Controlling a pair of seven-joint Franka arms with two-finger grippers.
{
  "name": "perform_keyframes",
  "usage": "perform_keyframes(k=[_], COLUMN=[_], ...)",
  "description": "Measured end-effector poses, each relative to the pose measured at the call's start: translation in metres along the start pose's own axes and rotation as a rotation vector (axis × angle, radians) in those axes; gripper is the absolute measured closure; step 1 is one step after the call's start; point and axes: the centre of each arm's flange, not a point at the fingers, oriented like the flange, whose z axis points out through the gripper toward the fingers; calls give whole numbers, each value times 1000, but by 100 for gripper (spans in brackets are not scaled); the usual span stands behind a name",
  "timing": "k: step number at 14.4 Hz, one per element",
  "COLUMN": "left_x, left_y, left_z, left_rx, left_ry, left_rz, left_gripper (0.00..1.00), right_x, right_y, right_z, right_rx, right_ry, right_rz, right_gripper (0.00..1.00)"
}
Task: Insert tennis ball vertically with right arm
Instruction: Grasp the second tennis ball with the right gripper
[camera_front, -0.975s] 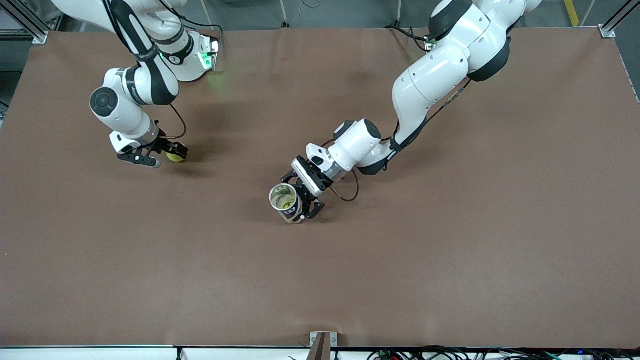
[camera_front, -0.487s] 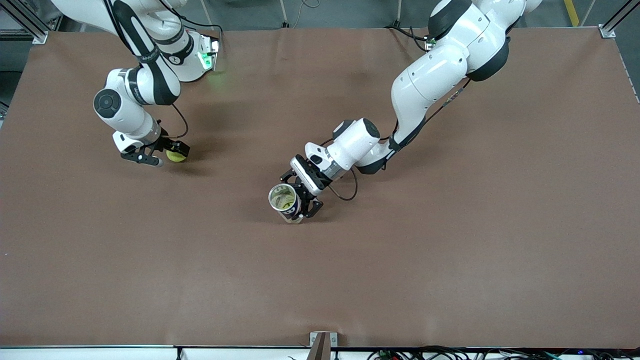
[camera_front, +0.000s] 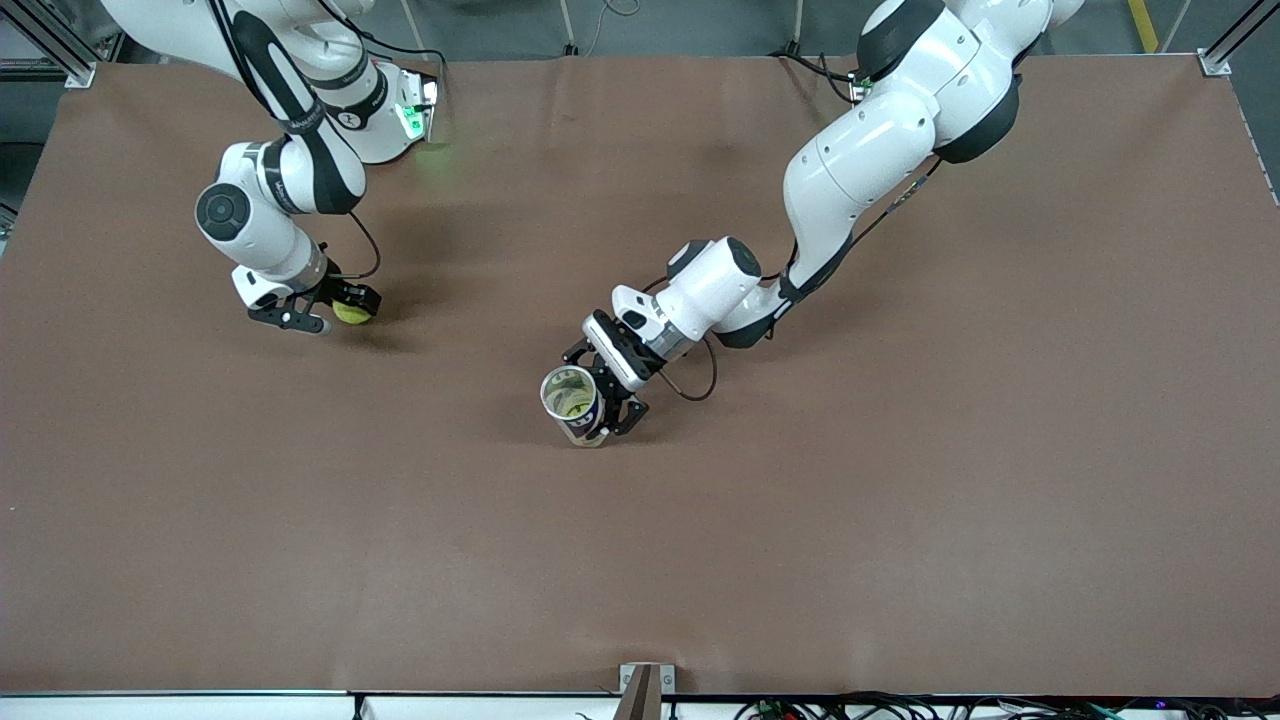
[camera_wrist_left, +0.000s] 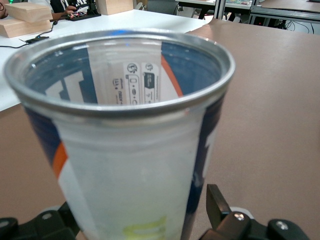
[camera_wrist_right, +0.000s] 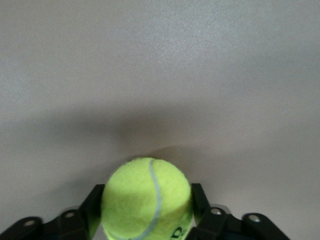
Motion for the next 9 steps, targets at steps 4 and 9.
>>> perform_keyframes(k=[4,9], left_x=[-1,-1], left_y=[-1,-2], left_z=[0,0], left_rx=[1,2], left_ry=[-1,-2], left_rz=[-1,-1], left_gripper=[0,0], right_x=[1,24], right_y=[0,-8], right_z=[-2,-26], right_rx=[2,14], right_ry=[5,23], right_rz=[1,31], right_gripper=[33,33])
